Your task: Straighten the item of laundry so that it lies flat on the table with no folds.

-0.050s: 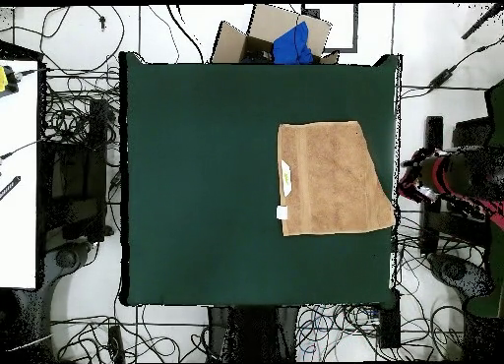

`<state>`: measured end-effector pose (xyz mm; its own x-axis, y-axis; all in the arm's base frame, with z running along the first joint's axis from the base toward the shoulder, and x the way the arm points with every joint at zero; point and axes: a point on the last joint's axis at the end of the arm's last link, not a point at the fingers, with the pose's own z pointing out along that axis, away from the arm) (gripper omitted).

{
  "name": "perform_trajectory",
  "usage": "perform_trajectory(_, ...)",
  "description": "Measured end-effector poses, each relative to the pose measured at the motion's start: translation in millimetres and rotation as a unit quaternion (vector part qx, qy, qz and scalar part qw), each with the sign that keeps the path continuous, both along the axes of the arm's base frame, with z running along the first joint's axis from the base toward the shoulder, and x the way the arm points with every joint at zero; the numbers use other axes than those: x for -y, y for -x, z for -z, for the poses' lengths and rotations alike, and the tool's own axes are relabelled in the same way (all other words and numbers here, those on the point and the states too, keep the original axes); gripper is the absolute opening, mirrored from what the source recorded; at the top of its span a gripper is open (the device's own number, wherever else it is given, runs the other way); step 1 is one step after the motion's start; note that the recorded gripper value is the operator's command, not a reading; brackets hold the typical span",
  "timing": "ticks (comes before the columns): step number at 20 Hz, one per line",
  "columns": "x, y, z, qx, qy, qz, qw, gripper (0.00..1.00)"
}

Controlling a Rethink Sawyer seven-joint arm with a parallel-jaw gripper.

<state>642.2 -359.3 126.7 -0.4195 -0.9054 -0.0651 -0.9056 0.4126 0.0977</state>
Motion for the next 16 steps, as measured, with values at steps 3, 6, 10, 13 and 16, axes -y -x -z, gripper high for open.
perform_trajectory(3, -0.2, 0.2, -0.1, 0.000, 0.000, 0.000, 1.0000, 1.00)
perform_trajectory(6, -2.4, 2.2, -0.5, -0.002, -0.002, -0.001, 1.0000, 1.00)
perform_trajectory(10, -8.5, 7.9, -1.6, -0.007, -0.005, -0.002, 1.0000, 1.00)
perform_trajectory(13, -11.6, 10.7, -4.0, -0.009, -0.007, -0.003, 0.9999, 1.00)
perform_trajectory(16, -17.4, 15.7, -6.0, -0.011, -0.008, -0.004, 0.9999, 1.00)
